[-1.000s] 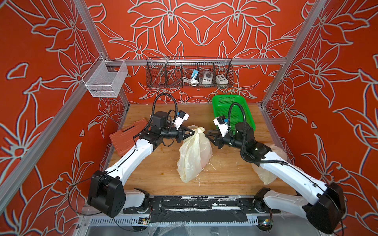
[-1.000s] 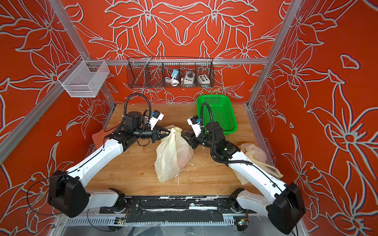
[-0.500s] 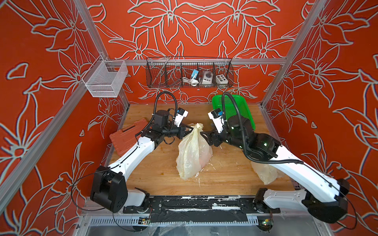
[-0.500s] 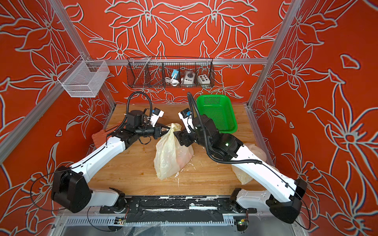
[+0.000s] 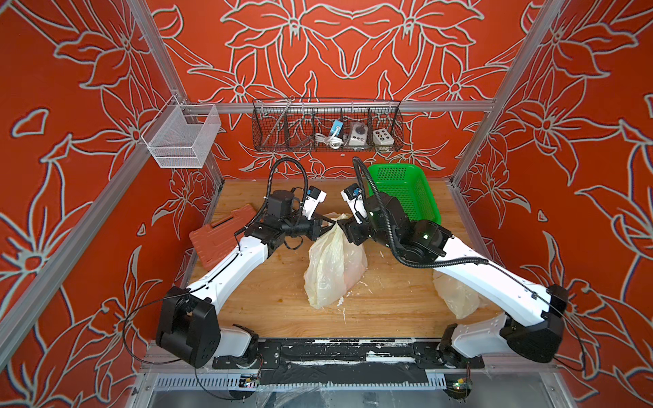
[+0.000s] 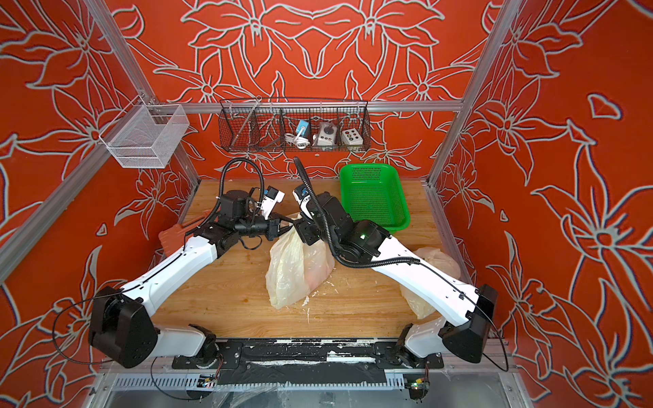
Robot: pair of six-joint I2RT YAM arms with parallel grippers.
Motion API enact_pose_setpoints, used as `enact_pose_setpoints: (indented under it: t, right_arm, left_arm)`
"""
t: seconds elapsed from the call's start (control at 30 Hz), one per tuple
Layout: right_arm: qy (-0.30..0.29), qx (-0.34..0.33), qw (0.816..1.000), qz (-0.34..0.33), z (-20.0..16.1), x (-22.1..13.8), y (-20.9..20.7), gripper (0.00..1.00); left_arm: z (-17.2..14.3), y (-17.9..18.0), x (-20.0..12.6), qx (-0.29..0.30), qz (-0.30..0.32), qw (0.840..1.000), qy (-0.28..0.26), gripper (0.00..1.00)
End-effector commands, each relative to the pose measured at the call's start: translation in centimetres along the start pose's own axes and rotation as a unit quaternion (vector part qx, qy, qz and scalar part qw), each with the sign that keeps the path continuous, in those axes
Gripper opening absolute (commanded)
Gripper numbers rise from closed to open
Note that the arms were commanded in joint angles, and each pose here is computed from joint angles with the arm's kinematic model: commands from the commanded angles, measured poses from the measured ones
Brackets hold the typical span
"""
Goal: Place the peach into a plastic bag & tie a knot
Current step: Tie the plastic bag at the center of the board.
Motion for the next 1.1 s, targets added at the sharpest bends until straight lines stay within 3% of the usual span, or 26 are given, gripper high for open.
enact_pose_setpoints:
  t: [0.0,0.13,0.2,0.43,0.57,0.77,0.9,1.07]
  right_arm:
    - [-0.014,-0.004,1.0,-0.017,1.1,0.0,-0.3,0.47]
    - [-0.02,-0.001,0.999,-0.032,1.0,-0.4,-1.1,0.11]
    - [-0.021,0.002,0.999,-0.042,0.6,-0.7,-1.9,0.0]
    - [0.002,0.083,0.991,-0.106,-3.3,-1.4,-8.5,0.0]
    - [0.027,0.116,0.983,-0.144,-6.1,-1.3,-11.6,0.0]
    - [0.094,0.155,0.959,-0.216,-13.1,-0.1,-15.3,0.0]
    - [0.124,0.216,0.932,-0.265,-17.1,-0.7,-18.3,0.0]
    - [0.139,0.248,0.92,-0.27,-18.6,-1.0,-19.7,0.0]
  left_arm:
    - [0.9,-0.8,-0.2,0.009,-0.009,1.0,-0.007,0.0]
    - [1.1,-0.3,-0.7,0.001,0.012,1.0,-0.011,0.0]
    - [1.6,0.2,-1.6,-0.015,0.024,0.999,-0.02,0.0]
    - [2.5,3.4,-7.2,-0.086,0.072,0.99,-0.087,0.0]
    - [1.4,4.5,-7.8,-0.101,0.102,0.987,-0.075,0.0]
    - [-3.6,10.1,-10.6,-0.208,0.197,0.955,-0.071,0.0]
    - [-6.0,12.1,-12.5,-0.259,0.235,0.933,-0.08,0.0]
    - [-6.6,12.9,-13.1,-0.272,0.245,0.927,-0.086,0.0]
Point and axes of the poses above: each gripper's point midway between its finger pads, its own x axis out along the fingers, its own y axis along the line the jaws close on, z = x × y, the point moved 1 cm from there along -x, back along the fingers, and after that the axes turned 1 degree about x, right-handed, at the moved point
